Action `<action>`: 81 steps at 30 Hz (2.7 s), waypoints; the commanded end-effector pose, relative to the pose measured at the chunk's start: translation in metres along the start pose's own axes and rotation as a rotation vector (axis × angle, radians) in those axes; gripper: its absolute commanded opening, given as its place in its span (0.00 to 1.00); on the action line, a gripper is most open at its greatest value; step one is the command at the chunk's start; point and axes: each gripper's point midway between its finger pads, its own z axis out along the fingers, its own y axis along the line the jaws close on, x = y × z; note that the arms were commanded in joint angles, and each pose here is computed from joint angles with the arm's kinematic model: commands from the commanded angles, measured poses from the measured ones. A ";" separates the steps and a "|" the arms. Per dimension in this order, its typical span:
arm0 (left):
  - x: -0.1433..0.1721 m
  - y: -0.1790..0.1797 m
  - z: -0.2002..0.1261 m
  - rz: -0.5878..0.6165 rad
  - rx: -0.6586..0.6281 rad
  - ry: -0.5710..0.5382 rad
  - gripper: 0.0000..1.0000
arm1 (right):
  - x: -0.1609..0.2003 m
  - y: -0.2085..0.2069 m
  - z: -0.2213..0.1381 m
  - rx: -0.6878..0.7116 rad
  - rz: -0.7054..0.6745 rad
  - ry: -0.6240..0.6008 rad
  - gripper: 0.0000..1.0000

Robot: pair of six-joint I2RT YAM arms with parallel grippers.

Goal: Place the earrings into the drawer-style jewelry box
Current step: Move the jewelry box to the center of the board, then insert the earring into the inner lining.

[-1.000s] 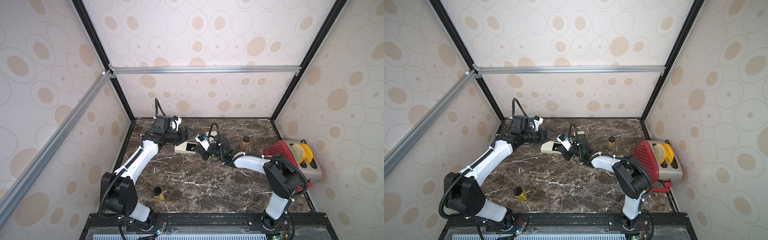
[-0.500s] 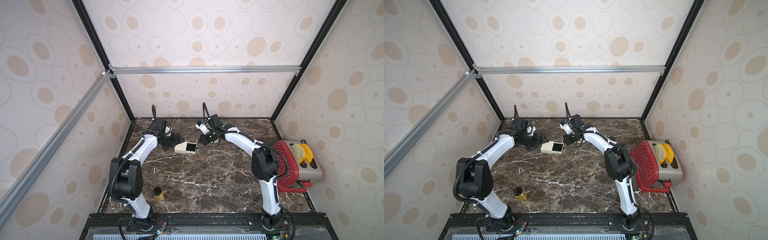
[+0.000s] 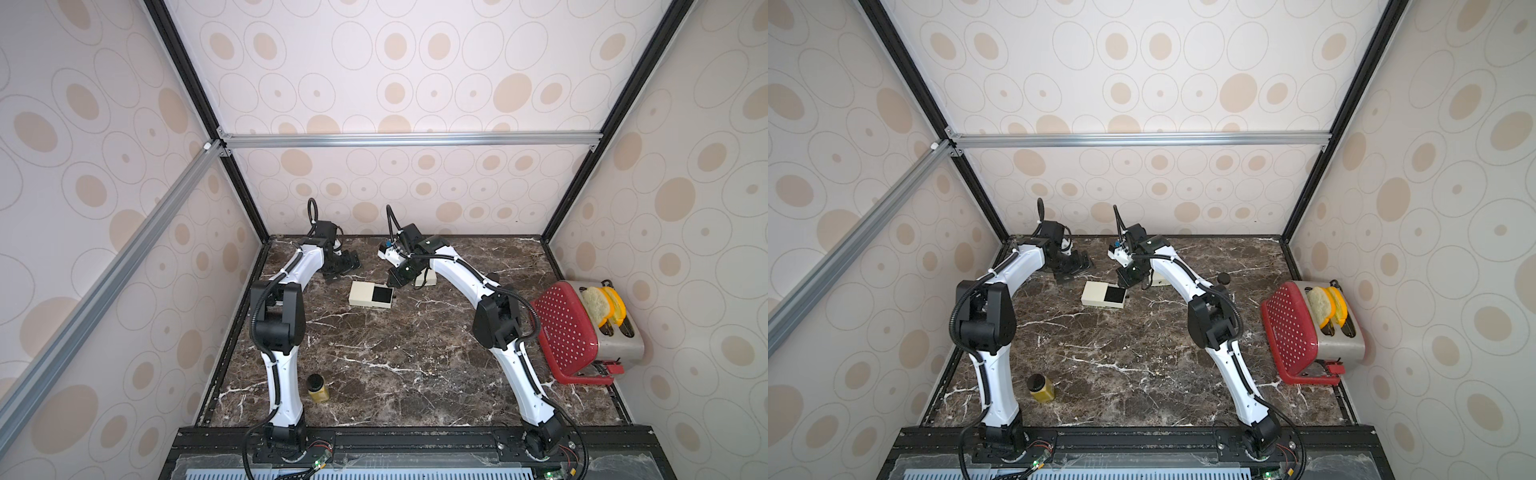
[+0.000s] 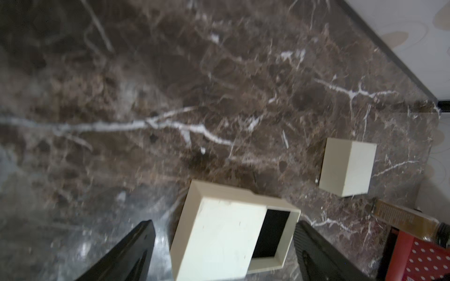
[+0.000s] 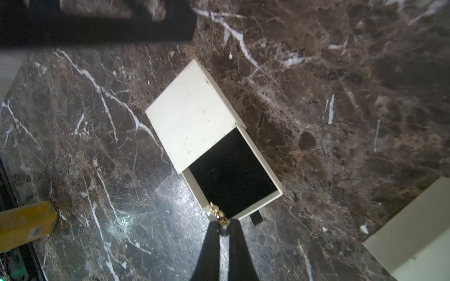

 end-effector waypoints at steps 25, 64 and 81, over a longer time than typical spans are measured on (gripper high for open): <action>0.067 -0.067 0.066 0.175 0.229 0.227 0.89 | 0.040 0.002 -0.024 0.024 -0.025 0.068 0.00; 0.121 -0.132 0.067 0.201 0.423 0.308 0.90 | 0.085 0.017 -0.045 0.014 0.037 0.180 0.00; 0.052 -0.124 0.020 0.115 0.350 0.097 0.97 | 0.092 0.031 -0.054 0.004 0.011 0.217 0.00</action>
